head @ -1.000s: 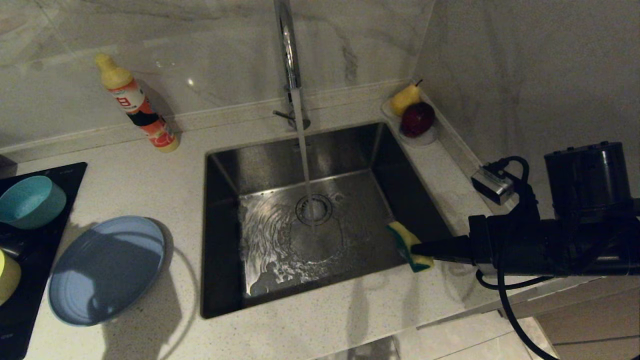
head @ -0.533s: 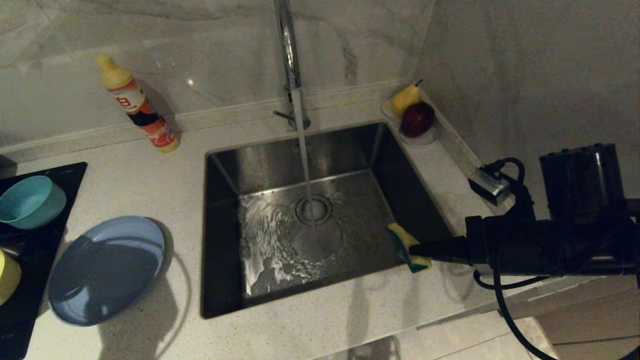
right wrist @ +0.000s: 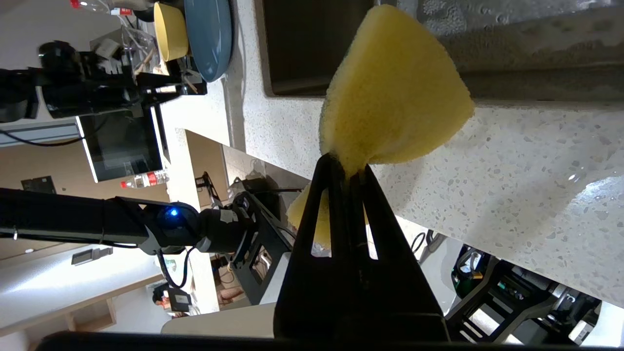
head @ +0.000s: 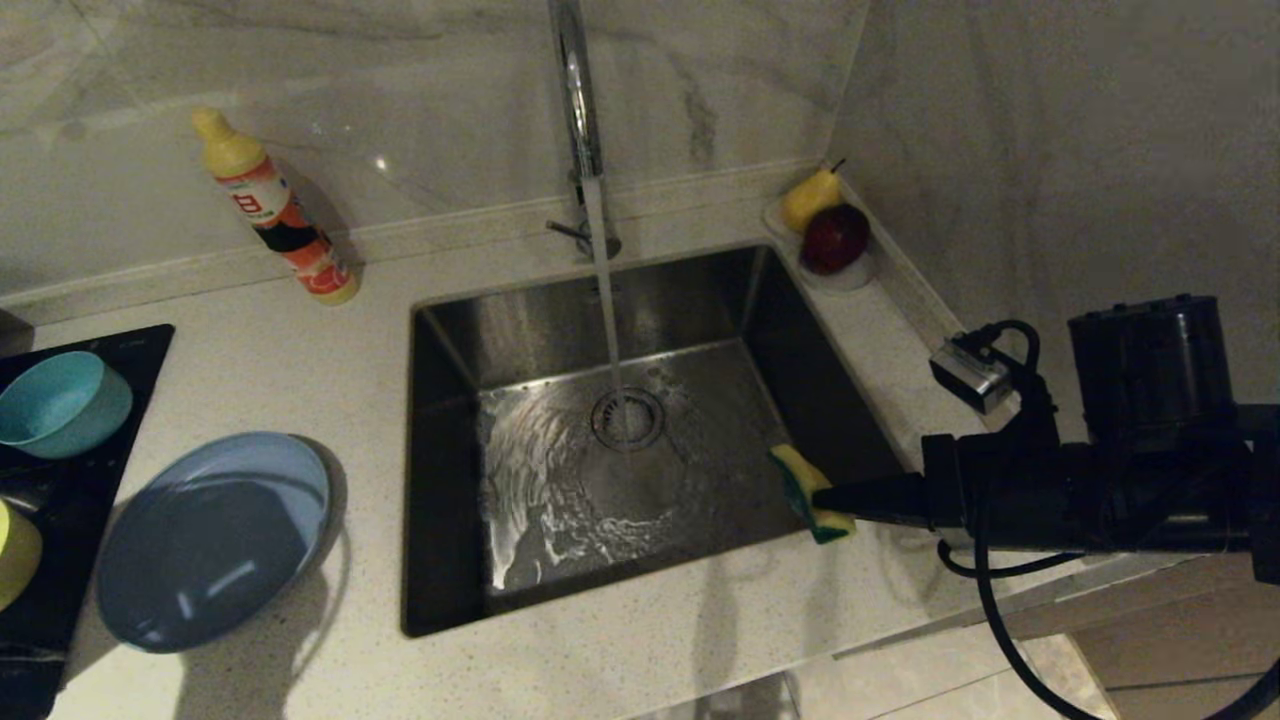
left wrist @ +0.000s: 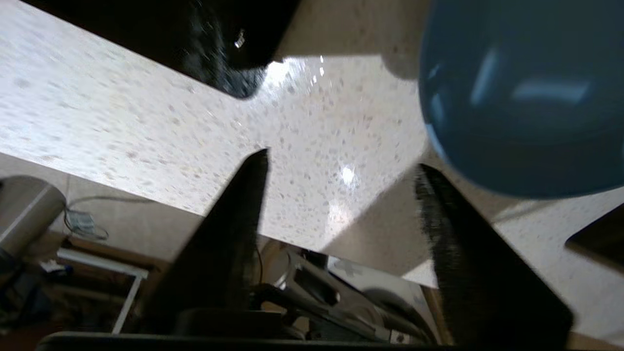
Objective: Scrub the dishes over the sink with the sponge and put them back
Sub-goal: Wash the plate
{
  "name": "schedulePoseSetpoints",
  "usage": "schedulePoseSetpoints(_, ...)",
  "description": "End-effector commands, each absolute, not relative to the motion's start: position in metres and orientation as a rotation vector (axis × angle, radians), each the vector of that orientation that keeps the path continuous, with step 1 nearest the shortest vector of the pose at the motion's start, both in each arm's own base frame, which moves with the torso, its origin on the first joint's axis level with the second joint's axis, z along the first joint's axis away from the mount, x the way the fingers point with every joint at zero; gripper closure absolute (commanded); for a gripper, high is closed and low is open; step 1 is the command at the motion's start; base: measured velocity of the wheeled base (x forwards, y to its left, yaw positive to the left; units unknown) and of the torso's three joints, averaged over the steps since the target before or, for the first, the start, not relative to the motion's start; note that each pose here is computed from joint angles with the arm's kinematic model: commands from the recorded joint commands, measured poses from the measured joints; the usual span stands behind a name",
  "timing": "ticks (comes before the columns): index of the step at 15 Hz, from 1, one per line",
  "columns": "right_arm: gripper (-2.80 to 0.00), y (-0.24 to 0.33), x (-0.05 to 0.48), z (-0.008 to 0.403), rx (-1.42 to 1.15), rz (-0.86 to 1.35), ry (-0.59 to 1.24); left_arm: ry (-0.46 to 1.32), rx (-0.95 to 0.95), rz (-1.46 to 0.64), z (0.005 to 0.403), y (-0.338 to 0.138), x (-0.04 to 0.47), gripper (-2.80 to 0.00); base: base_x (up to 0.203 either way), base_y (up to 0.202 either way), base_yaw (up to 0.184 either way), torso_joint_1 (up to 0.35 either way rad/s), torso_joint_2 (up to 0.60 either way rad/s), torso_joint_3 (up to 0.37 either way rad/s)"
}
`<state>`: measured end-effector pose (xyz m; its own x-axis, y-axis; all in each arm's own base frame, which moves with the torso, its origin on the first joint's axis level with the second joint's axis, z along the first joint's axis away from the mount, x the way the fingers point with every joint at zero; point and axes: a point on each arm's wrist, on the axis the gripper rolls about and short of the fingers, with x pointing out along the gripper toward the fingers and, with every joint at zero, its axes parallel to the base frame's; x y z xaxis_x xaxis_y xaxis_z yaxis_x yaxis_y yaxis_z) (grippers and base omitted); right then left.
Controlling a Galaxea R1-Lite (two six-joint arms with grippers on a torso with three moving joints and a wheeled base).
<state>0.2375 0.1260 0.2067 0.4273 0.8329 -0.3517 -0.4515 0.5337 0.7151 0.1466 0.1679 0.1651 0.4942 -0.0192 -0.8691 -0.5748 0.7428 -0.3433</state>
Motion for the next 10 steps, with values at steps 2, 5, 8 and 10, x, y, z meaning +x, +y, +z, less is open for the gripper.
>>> schedulePoseSetpoints(2,0.00,0.126,0.238,0.204,0.580,0.858,0.773,1.070,-0.705,0.342,0.151,0.167,0.152,-2.80,0.000,0.000,0.000,0.018,0.00,0.001)
schedulePoseSetpoints(5,0.00,0.126,0.237,0.203,0.581,0.856,0.774,1.081,-0.715,0.339,0.147,0.166,0.151,-2.80,0.000,0.000,0.000,0.000,0.00,0.000)
schedulePoseSetpoints(8,0.00,0.126,0.237,0.204,0.580,0.860,0.769,1.104,-0.732,0.333,0.140,0.168,0.153,-2.80,0.000,0.000,0.000,0.000,0.00,0.000)
schedulePoseSetpoints(10,0.00,0.126,0.238,0.204,0.580,0.860,0.769,1.123,-0.752,0.324,0.134,0.169,0.153,-2.80,0.000,0.000,0.000,0.000,0.00,0.000)
